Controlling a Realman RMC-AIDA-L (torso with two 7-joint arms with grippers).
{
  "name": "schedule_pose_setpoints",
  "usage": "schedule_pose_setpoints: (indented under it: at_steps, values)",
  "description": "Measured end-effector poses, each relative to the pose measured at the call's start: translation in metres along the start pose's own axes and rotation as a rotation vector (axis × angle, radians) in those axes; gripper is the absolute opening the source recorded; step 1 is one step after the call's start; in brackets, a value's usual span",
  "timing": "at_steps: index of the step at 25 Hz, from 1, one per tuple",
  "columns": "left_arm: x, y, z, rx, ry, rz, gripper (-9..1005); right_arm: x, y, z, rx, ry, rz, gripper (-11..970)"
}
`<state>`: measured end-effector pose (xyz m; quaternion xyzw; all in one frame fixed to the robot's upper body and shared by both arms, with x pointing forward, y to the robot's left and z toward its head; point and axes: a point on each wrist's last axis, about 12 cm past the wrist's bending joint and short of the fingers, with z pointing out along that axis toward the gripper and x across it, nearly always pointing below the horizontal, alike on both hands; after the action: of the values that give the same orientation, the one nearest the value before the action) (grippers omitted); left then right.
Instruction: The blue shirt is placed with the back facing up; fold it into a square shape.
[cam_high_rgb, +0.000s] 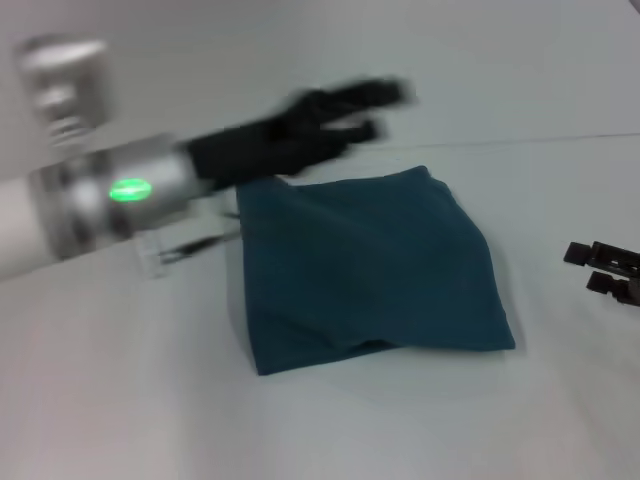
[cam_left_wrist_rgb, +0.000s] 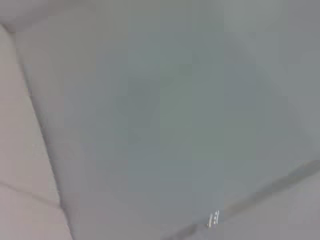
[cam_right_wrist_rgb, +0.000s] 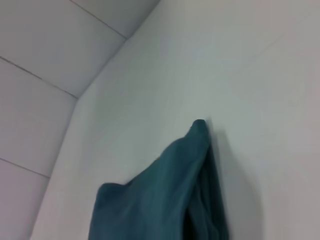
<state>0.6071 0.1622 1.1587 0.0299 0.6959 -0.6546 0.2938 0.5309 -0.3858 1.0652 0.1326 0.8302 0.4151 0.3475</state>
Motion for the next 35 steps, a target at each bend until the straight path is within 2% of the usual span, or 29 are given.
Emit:
schedule_pose_setpoints:
  at_steps: [1, 4, 6, 10, 11, 13, 18, 21, 25, 28, 35]
  values:
    - [-0.001, 0.008, -0.02, -0.008, -0.063, -0.064, 547, 0.0, 0.0, 0.001, 0.004, 0.009, -0.004, 821]
    - [0.005, 0.025, -0.062, -0.043, -0.161, -0.196, 671, -0.001, 0.001, 0.002, 0.015, 0.031, -0.013, 820]
    - [0.012, 0.033, -0.081, -0.076, -0.169, -0.246, 754, -0.005, 0.003, 0.004, 0.02, 0.052, -0.021, 820]
    - [0.024, 0.044, -0.111, -0.175, -0.106, -0.295, 754, -0.02, 0.01, 0.008, 0.052, 0.113, -0.051, 819]
    - [0.024, 0.044, -0.111, -0.175, -0.106, -0.295, 754, -0.026, 0.013, 0.01, 0.067, 0.131, -0.064, 818]
    - [0.033, 0.05, -0.129, -0.238, -0.066, -0.305, 754, -0.039, 0.018, 0.015, 0.105, 0.155, -0.081, 818]
    - [0.041, 0.054, -0.14, -0.259, -0.079, -0.296, 755, -0.076, 0.041, 0.041, 0.229, 0.173, -0.128, 816]
    - [0.043, 0.054, -0.141, -0.259, -0.081, -0.288, 755, -0.085, 0.056, 0.062, 0.262, 0.175, -0.164, 816]
    - [0.044, 0.054, -0.142, -0.256, -0.084, -0.283, 755, -0.086, 0.079, 0.091, 0.267, 0.19, -0.205, 815]
    - [0.042, 0.054, -0.142, -0.252, -0.096, -0.277, 755, -0.079, 0.09, 0.109, 0.292, 0.223, -0.228, 814]
    - [0.04, 0.054, -0.144, -0.255, -0.116, -0.273, 754, -0.066, 0.097, 0.127, 0.328, 0.265, -0.248, 812]
